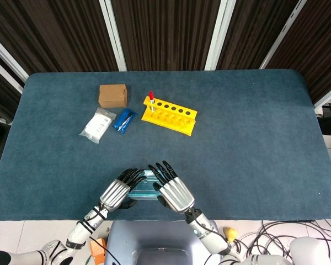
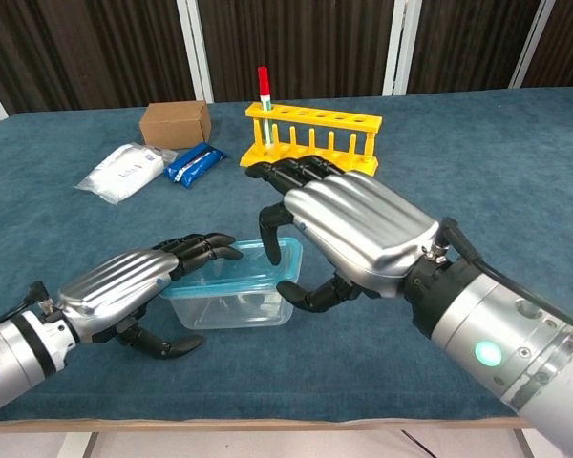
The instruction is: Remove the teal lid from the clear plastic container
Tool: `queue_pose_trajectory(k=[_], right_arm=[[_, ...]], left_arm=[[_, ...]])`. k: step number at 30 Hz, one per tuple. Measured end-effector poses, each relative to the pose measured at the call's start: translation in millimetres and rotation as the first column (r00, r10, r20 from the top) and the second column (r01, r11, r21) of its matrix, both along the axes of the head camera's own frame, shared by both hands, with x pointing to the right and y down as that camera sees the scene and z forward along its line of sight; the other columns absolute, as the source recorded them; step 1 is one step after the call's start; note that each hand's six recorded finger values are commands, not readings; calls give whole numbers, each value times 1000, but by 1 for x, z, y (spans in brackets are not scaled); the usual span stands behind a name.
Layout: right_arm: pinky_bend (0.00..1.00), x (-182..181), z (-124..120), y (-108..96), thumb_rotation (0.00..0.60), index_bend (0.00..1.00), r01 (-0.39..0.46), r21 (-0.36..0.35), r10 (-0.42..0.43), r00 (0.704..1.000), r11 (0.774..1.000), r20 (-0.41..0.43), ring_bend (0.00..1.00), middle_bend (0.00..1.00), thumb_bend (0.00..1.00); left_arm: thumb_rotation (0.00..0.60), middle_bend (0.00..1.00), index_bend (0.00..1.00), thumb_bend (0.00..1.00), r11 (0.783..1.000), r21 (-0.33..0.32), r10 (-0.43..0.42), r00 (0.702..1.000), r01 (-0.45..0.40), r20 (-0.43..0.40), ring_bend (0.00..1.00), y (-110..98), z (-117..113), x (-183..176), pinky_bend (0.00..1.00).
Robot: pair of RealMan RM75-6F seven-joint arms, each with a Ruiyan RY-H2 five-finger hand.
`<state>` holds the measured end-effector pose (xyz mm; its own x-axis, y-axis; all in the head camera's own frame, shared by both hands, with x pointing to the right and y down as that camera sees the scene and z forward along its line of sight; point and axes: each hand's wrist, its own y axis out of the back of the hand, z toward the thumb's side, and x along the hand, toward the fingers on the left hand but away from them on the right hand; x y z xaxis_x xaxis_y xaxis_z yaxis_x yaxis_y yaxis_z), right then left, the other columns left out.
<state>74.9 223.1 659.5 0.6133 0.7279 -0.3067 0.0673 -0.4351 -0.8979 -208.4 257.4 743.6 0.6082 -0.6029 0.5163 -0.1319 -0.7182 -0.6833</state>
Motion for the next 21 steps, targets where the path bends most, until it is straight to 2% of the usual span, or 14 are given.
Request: queue_pose_trajectory(k=[7, 21], right_arm=[[13, 2, 1, -4, 600, 530, -11, -4, 11, 1000, 1000, -3, 0, 39, 287], [28, -15, 9, -1, 600, 553, -11, -31, 11, 1000, 999, -2, 0, 58, 288]], left_arm=[[600, 436, 373, 312, 1000, 3, 6, 1000, -6, -1, 159, 1, 0, 0, 116], [600, 438, 375, 312, 1000, 3, 1, 1000, -1, 0, 165, 1, 1, -2, 117]])
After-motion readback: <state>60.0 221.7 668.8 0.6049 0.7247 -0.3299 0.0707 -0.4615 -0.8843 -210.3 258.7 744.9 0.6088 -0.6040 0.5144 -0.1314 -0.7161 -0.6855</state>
